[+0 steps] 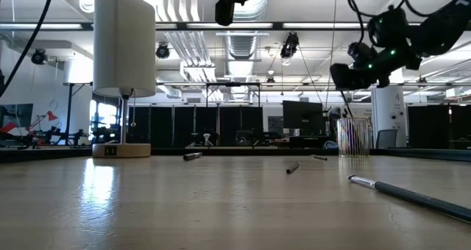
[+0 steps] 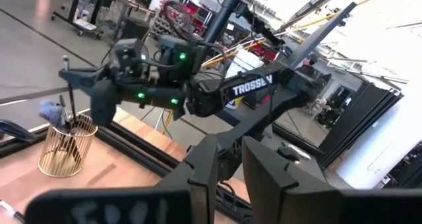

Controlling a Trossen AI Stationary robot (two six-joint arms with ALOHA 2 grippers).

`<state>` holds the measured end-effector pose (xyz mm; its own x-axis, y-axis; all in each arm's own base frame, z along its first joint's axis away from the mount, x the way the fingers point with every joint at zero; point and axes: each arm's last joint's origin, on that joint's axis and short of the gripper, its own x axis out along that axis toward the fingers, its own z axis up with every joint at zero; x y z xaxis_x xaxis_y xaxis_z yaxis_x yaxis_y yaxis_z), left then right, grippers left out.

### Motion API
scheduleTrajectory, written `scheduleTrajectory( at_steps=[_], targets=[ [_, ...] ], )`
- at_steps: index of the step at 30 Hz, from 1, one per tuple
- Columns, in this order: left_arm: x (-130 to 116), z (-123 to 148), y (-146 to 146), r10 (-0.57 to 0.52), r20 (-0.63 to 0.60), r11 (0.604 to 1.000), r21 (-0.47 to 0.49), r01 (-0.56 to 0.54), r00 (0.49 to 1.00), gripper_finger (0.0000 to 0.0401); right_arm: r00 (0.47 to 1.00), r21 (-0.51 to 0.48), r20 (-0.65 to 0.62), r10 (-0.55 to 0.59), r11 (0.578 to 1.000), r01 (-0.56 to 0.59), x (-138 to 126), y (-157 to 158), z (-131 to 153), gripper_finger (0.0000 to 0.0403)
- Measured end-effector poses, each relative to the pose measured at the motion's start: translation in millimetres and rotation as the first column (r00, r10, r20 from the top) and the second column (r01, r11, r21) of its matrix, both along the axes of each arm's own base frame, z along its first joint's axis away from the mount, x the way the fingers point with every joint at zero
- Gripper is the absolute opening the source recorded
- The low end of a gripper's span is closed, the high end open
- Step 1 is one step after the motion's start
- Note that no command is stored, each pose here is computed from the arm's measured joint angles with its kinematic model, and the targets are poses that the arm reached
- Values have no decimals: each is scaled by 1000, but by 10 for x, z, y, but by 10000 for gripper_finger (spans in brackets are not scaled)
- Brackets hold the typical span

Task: Put items in baskets/containers
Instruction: Put the eyeshadow brush into the yellow container

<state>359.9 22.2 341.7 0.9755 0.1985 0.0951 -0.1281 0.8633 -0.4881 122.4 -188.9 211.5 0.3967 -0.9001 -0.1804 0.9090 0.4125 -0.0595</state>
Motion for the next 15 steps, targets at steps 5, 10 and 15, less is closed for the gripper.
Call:
scheduleTrajectory(
  at_steps=[5, 10, 15],
  targets=[
    [0, -6, 5, 3, -7, 1000, 5, -3, 1000, 64, 1000, 43, -19, -5, 999, 5, 37, -62, -129, 13],
    [-4, -6, 53, 37, -12, 999, 30, -37, 999, 64, 999, 68, -32, -4, 998, 7, 37, -59, -191, 13],
    [-12, -6, 137, 63, -12, 998, 29, -63, 998, 64, 1000, 91, -5, -15, 996, 15, 32, -51, -210, 20]
  ],
)
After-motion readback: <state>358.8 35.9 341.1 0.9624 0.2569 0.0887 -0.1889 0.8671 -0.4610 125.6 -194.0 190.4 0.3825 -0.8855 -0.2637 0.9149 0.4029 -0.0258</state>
